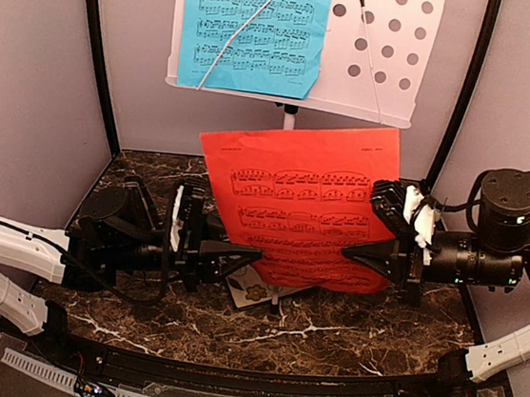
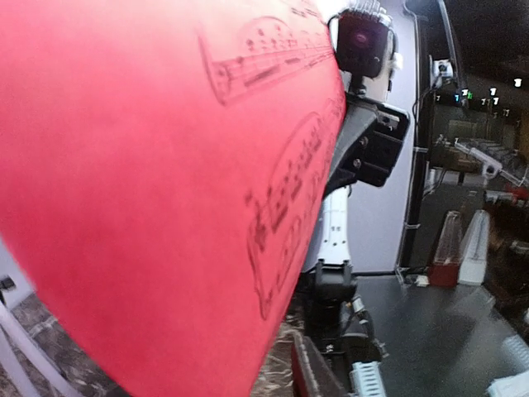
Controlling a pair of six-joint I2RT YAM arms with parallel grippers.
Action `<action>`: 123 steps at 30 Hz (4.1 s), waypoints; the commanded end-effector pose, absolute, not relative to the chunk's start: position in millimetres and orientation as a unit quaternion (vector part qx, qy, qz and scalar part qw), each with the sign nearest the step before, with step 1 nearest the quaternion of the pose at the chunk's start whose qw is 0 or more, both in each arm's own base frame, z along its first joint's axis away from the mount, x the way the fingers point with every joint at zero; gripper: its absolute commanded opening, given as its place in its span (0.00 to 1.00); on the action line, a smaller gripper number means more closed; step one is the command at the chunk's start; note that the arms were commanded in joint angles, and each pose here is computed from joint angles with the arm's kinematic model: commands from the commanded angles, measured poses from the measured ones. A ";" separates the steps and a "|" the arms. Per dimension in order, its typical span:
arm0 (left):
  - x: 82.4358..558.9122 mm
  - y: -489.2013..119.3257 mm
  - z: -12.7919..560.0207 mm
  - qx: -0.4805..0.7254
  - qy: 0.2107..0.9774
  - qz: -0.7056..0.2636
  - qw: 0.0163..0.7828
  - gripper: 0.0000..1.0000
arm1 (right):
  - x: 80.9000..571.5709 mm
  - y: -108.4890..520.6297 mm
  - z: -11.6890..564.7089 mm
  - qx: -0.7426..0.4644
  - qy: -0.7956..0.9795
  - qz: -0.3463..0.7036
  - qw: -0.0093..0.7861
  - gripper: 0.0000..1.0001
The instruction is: Set up the instrument practice props
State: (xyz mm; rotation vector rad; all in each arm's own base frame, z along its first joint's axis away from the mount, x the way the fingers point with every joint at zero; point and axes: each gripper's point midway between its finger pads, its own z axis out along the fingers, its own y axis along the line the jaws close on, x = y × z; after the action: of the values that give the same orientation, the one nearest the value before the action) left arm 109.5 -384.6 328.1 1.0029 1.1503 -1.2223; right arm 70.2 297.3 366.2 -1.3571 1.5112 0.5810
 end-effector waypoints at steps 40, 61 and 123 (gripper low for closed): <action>112.3 -372.6 438.7 0.385 0.613 -0.482 0.494 0.00 | 98.0 275.3 483.1 -0.392 0.568 0.308 0.655 0.60; 105.5 -369.0 477.9 0.407 0.509 -0.489 0.579 0.46 | 92.3 270.4 509.6 -0.379 0.553 0.339 0.660 0.00; 237.5 -311.8 657.9 0.157 0.569 -0.314 0.744 0.00 | 280.1 274.2 586.5 -0.134 0.607 0.153 0.768 0.01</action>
State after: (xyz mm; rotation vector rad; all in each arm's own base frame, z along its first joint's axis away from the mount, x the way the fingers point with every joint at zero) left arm 233.9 -319.0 648.8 0.3347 1.2662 -0.7013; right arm 283.7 283.1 569.3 -0.3357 1.3699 0.2923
